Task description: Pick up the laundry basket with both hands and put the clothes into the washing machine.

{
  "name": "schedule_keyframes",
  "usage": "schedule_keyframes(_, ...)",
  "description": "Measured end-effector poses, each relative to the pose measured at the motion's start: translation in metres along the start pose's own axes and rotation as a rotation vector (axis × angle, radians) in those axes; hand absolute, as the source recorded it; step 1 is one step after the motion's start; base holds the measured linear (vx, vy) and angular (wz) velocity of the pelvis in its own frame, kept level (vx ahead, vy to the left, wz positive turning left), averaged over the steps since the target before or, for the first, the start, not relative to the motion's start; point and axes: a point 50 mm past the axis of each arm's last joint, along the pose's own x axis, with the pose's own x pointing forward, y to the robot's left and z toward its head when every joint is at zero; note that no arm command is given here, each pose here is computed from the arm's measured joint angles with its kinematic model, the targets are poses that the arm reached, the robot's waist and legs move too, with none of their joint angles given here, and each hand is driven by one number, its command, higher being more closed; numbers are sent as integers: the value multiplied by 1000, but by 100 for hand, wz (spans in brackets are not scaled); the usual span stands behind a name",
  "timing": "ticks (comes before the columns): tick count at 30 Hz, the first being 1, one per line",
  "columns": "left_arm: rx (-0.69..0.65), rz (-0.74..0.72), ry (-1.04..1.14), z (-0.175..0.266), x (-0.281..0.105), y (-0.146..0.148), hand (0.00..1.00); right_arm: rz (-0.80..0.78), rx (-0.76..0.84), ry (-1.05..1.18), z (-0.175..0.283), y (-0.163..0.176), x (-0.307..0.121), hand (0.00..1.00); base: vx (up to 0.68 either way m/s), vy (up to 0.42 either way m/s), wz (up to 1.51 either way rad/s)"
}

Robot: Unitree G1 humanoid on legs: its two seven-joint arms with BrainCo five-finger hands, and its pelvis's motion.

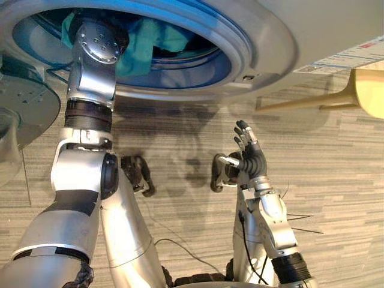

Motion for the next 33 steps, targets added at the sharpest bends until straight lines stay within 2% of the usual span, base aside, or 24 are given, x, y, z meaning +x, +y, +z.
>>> schedule_keyframes(4, 4, 9, -91, 13, -14, -3, 0, -27, -16, -4, 0, 0, 0, 0, 35, -36, 15)
schedule_keyframes(6, 63, -29, -141, 15, -22, -8, 0, -32, -18, -5, 0, -2, 0, 0, 33, -41, 12)
schedule_keyframes(10, 284, -186, -212, 4, -41, -22, 0, -31, -20, 2, 0, -4, 0, 0, 32, -50, 4)
schedule_keyframes(13, 352, -306, -185, -11, -50, -26, 0, -20, -25, 21, -2, -6, 0, 0, 36, -47, 1)
schedule_keyframes(18, 398, -361, -167, -20, -50, -20, 0, -1, -36, 42, -4, -8, 0, 0, 36, -47, 2)
schedule_keyframes(25, 363, -346, -71, -48, -73, -6, 0, 15, -33, 52, -6, -6, -1, 0, 47, -36, 0)
schedule_keyframes(28, 284, -280, -26, -56, -94, 4, 0, 15, -39, 57, -7, -6, -2, 0, 55, -41, 3)
schedule_keyframes(30, 217, -267, -8, -56, -111, 0, 0, 13, -44, 64, -8, -7, -3, 0, 51, -43, 3)
schedule_keyframes(31, 137, -250, 36, -57, -131, -5, 0, 11, -64, 73, -10, -8, -6, 0, 49, -42, 3)
schedule_keyframes(33, 94, -229, 75, -60, -145, -4, 0, 12, -69, 74, -10, -7, -6, 0, 40, -40, 4)
